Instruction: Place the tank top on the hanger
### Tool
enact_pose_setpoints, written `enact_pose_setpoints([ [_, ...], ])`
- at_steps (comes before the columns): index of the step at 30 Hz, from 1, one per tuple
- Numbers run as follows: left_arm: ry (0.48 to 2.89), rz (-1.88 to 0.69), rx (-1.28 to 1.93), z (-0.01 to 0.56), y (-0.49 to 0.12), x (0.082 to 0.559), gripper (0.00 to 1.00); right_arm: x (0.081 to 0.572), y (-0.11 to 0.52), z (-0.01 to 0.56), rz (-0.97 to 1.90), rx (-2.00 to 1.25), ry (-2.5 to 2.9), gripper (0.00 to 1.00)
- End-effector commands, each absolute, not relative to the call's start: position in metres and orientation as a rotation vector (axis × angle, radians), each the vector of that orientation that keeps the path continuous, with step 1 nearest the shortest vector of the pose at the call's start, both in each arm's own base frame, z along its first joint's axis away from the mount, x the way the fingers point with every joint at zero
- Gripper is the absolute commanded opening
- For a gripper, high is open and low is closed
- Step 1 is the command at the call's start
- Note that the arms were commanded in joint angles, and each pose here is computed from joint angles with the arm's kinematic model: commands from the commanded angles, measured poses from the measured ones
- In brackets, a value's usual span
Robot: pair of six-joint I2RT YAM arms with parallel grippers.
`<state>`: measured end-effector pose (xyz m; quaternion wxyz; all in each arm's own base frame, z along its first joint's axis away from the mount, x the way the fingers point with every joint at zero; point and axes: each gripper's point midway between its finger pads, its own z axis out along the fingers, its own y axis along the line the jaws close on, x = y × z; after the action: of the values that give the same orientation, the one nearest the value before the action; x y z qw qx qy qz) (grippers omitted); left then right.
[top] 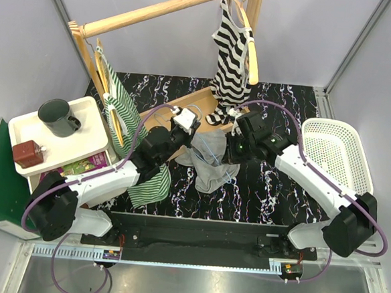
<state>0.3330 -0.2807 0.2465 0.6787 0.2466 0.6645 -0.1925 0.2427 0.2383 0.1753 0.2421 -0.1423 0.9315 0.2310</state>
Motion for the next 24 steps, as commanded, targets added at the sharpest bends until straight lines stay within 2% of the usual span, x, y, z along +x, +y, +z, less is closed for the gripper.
enact_pose_setpoints([
  [1, 1.358, -0.501, 0.504, 0.294, -0.287, 0.328, 0.0, 0.254, 0.26, 0.195, 0.72, -0.391, 2.467, 0.0],
  [10, 1.343, -0.572, 0.529, 0.296, -0.295, 0.318, 0.0, 0.269, 0.261, 0.189, 0.672, -0.32, 2.462, 0.0],
  [12, 1.345, -0.578, 0.542, 0.294, -0.296, 0.316, 0.0, 0.273, 0.259, 0.189, 0.648, -0.294, 2.453, 0.14],
  [14, 1.347, -0.578, 0.554, 0.293, -0.297, 0.315, 0.0, 0.275, 0.257, 0.192, 0.637, -0.286, 2.441, 0.35],
  [15, 1.354, -0.578, 0.562, 0.291, -0.297, 0.314, 0.0, 0.275, 0.257, 0.195, 0.643, -0.287, 2.434, 0.53],
  [17, 1.364, -0.572, 0.577, 0.29, -0.298, 0.314, 0.0, 0.274, 0.257, 0.2, 0.647, -0.291, 2.419, 0.68],
  [18, 1.37, -0.569, 0.579, 0.288, -0.298, 0.315, 0.0, 0.274, 0.256, 0.205, 0.654, -0.294, 2.403, 0.8],
  [21, 1.384, -0.558, 0.588, 0.285, -0.297, 0.316, 0.0, 0.271, 0.252, 0.217, 0.656, -0.307, 2.364, 0.93],
  [24, 1.398, -0.544, 0.583, 0.284, -0.295, 0.318, 0.0, 0.266, 0.245, 0.23, 0.658, -0.347, 2.309, 0.95],
])
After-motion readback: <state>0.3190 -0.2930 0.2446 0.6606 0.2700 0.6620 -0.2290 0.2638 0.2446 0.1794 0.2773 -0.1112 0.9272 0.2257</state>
